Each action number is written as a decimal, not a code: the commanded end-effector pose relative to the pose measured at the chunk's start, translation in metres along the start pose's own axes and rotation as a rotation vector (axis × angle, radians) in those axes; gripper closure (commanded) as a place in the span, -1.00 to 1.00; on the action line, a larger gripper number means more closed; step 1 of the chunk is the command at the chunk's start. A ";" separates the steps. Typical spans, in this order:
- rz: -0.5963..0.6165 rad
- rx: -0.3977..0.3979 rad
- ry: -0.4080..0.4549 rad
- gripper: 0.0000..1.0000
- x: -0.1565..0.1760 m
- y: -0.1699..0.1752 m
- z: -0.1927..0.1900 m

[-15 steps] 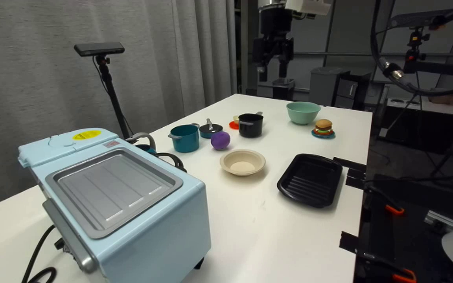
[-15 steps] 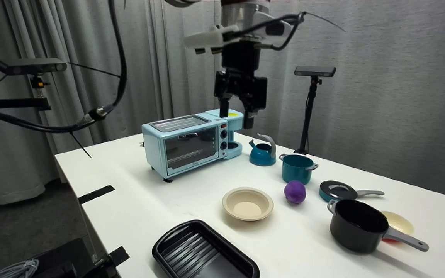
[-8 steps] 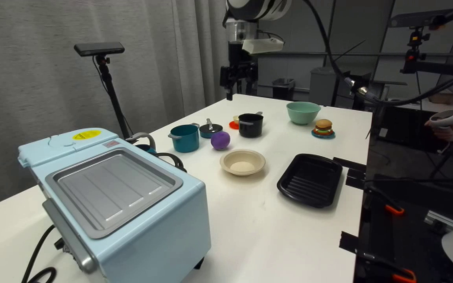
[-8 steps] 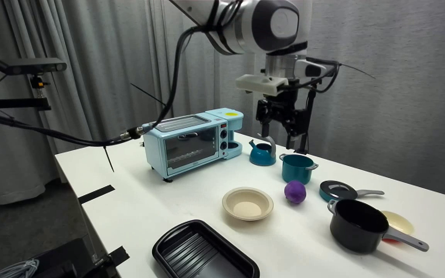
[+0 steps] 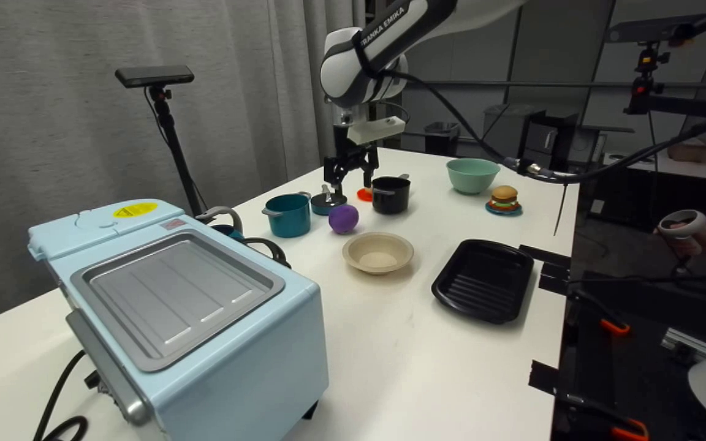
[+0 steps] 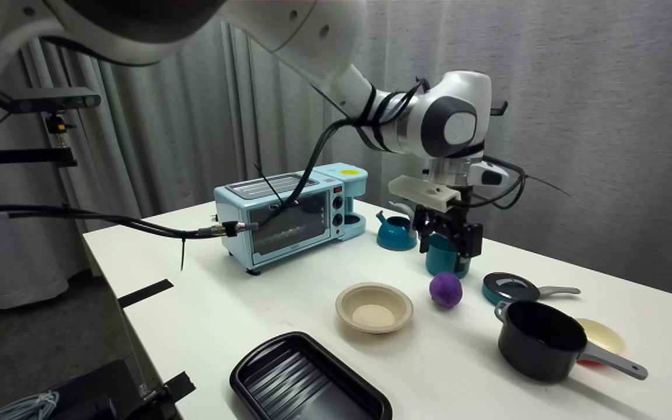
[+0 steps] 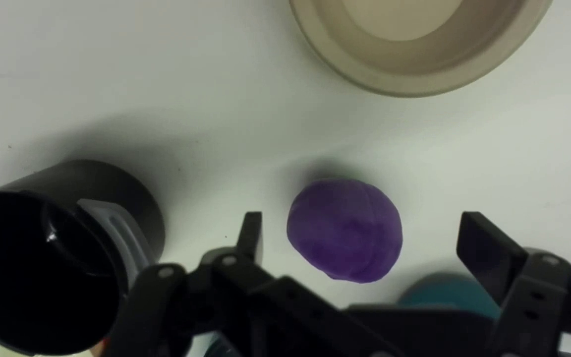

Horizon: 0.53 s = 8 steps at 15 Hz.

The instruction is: Place the purple plush toy in the white bowl

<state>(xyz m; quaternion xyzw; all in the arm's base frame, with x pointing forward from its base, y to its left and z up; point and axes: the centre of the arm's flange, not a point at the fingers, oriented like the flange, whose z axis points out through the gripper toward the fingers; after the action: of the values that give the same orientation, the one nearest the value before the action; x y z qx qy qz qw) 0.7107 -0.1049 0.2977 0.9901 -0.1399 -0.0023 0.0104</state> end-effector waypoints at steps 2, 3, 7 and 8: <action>0.011 -0.041 0.009 -1.00 0.047 0.002 0.046; 0.010 -0.051 0.009 -1.00 0.051 0.004 0.054; 0.008 -0.065 0.010 -0.56 0.061 0.006 0.071; 0.006 -0.060 0.011 -0.45 0.064 0.003 0.073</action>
<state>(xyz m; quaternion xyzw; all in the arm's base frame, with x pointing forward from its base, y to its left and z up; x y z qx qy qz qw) 0.7422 -0.1228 0.2303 0.9893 -0.1420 -0.0095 0.0334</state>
